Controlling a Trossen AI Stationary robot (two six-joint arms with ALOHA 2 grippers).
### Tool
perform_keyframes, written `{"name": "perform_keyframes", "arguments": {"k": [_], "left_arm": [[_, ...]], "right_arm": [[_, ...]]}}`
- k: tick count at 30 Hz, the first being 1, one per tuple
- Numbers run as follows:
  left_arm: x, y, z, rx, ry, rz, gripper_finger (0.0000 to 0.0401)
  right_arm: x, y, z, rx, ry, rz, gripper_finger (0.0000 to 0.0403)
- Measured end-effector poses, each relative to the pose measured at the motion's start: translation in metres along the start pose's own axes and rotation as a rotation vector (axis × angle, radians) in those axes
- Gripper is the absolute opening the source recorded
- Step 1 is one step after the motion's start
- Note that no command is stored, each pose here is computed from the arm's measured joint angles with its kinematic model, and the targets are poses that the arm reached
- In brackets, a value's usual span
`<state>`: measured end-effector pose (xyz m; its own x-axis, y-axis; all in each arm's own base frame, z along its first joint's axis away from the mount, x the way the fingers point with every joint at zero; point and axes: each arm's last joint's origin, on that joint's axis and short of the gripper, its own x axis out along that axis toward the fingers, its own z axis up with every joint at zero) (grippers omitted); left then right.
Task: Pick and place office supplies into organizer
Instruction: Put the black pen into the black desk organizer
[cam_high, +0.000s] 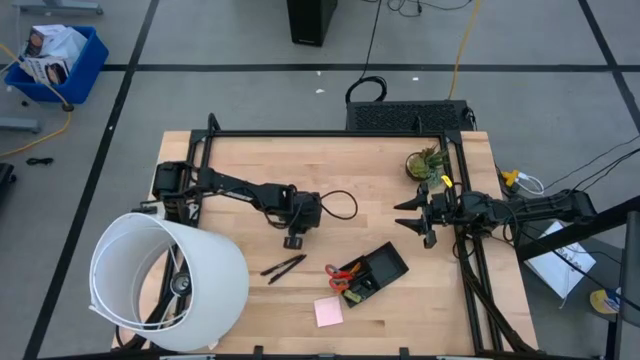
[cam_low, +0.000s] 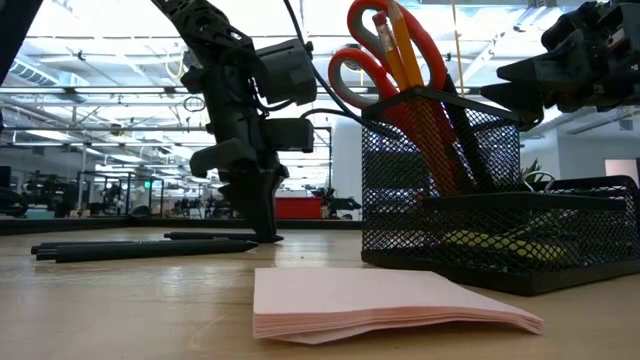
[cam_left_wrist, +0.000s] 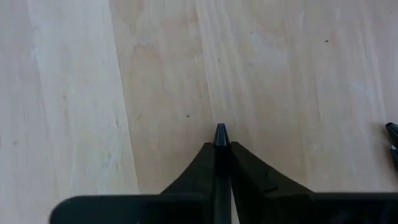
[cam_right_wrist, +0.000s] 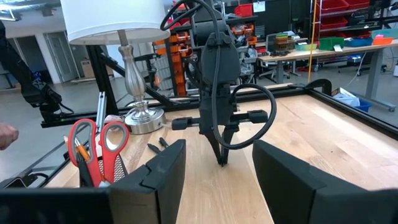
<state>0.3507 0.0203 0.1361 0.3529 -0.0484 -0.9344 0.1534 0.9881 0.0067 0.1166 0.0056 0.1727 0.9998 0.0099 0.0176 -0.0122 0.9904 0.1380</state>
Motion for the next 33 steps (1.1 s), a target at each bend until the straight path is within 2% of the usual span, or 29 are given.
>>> {"name": "perform_keyframes", "arguments": {"k": [9, 16, 20, 25, 33], "left_arm": [[-0.012, -0.001, 0.002, -0.061, -0.039, -0.014, 0.0051], [-0.054, -0.005, 0.018, -0.086, -0.247, 0.009, 0.0027], [-0.083, -0.017, 0.032, -0.06, -0.429, 0.006, 0.0038], [-0.108, -0.037, 0.053, 0.041, -0.704, -0.048, 0.005], [-0.112, -0.056, 0.074, 0.253, -0.973, -0.144, 0.0029]], "right_arm": [[0.0, 0.0, 0.0, 0.0, 0.0, 0.0, 0.0183], [0.0, 0.0, 0.0, 0.0, -0.001, 0.0, 0.0183], [0.0, 0.0, 0.0, 0.0, -0.001, 0.0, 0.0183], [0.0, 0.0, 0.0, 0.0, 0.0, 0.0, 0.0183], [0.0, 0.0, 0.0, 0.0, 0.001, -0.001, 0.0183]]}}
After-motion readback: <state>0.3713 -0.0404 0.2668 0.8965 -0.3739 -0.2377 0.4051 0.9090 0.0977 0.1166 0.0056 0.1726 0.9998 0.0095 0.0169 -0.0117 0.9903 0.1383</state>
